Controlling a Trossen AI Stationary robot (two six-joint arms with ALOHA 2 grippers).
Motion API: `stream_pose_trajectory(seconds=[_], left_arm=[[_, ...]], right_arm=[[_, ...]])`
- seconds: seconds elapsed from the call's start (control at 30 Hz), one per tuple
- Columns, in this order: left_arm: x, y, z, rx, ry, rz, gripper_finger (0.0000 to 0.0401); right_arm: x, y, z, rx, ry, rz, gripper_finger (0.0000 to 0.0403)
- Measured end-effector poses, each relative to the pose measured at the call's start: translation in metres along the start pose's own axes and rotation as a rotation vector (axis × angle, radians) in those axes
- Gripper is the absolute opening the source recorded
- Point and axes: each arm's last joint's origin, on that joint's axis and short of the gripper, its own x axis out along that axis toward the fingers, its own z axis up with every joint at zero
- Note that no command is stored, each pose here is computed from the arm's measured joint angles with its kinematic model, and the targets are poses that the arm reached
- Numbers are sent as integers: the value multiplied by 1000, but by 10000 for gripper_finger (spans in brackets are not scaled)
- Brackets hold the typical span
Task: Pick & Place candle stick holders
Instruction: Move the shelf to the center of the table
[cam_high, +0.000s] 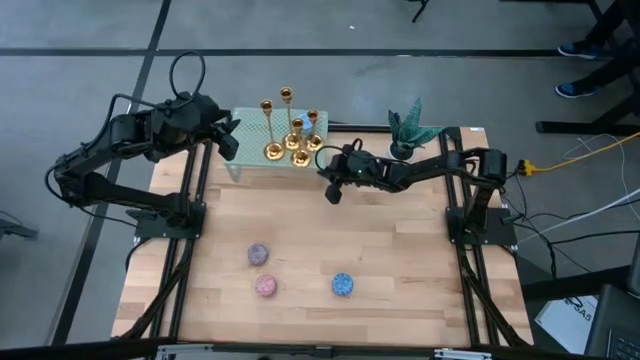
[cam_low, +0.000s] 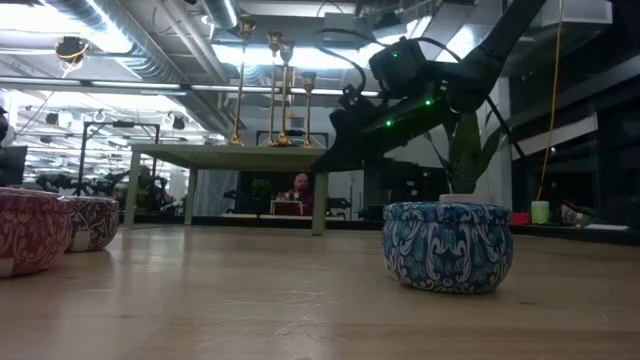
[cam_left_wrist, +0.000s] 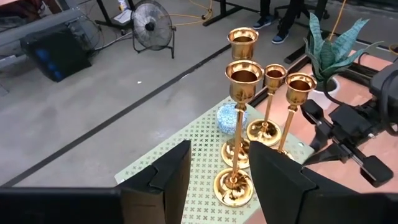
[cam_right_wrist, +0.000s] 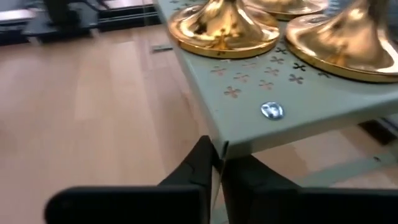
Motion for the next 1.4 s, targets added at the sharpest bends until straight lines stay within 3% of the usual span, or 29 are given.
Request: stream_pose_trajectory(seconds=[0.13,0.6,1.4], left_arm=[[0,0,0,0,0,0,157],[0,0,0,0,0,-1,153],[0,0,0,-1,2,-11,153]], right_arm=[[0,3,0,12,9,91,11],[-9,16,-4,30,78,106,14],[-89,31,-39,106,116,112,13]])
